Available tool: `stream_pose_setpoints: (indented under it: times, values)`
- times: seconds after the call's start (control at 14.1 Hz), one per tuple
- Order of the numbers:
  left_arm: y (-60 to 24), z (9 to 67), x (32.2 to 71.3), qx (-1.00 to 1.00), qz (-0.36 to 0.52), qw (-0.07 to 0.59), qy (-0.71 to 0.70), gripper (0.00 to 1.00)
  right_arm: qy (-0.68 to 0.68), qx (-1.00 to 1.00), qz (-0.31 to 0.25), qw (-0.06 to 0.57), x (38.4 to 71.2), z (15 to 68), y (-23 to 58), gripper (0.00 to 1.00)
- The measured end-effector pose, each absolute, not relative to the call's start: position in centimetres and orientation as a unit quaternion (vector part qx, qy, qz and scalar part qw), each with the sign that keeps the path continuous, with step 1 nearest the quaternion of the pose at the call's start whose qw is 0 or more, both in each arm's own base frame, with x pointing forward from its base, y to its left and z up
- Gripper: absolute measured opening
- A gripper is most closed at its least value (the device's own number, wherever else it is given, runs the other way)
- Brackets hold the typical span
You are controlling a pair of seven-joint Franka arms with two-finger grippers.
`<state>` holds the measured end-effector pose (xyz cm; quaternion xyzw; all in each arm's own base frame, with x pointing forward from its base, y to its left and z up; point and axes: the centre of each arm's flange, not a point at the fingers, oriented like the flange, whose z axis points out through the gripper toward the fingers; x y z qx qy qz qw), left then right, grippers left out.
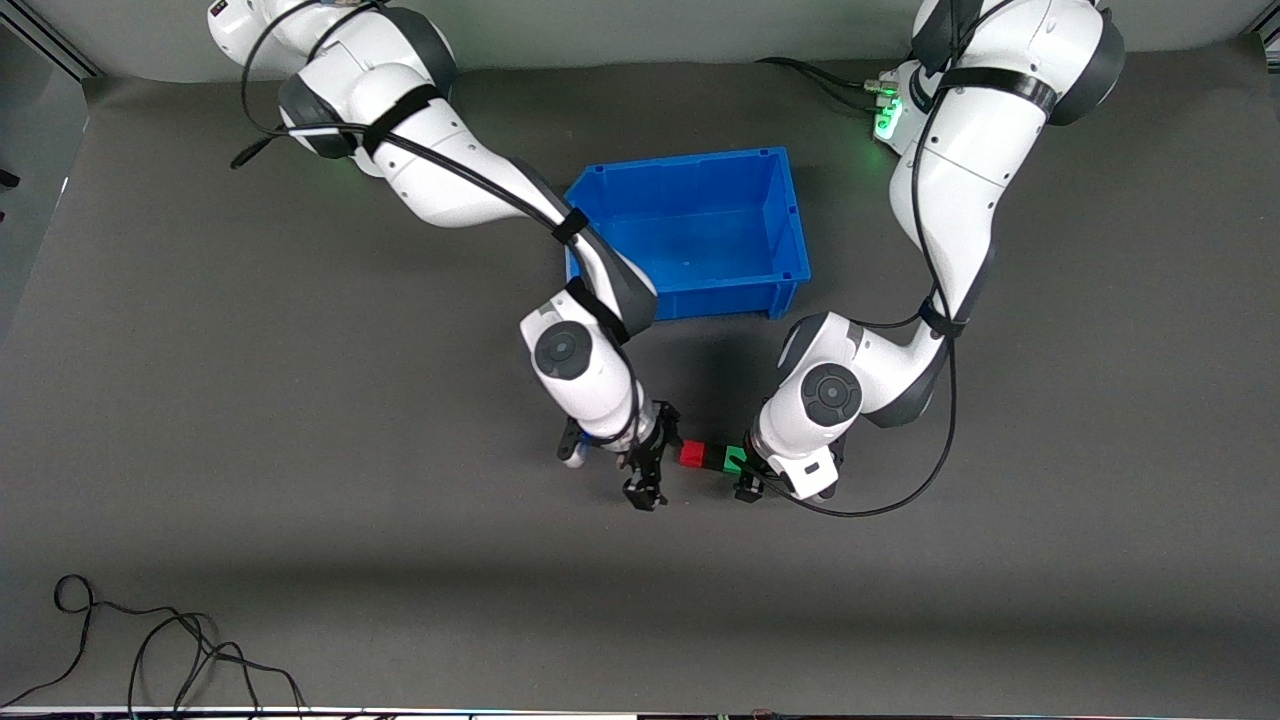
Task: Attach green and red cubes to black cube
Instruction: 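Open both grippers and lift them off the joined cubes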
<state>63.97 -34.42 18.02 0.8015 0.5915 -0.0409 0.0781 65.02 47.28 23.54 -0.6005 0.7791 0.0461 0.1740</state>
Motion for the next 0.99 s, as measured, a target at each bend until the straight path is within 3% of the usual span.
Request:
stream_pose_setpoints:
  times: [0.21, 0.57, 0.99]
  values:
    - [-31.5, 22.2, 65.4, 0.819, -0.044, 0.033, 0.571, 1.0, 0.744, -0.656, 0.041, 0.123, 66.4, 26.8, 43.8, 1.0]
    - [-21.6, 38.9, 65.9, 0.887, -0.059, -0.009, 0.459, 1.0, 0.659, -0.749, 0.044, 0.063, 67.2, 34.5, 36.0, 1.0]
    - [-6.5, 52.2, 61.7, 0.956, -0.127, 0.012, 0.265, 1.0, 0.522, -0.85, 0.074, 0.015, 63.7, 45.8, 24.7, 1.0]
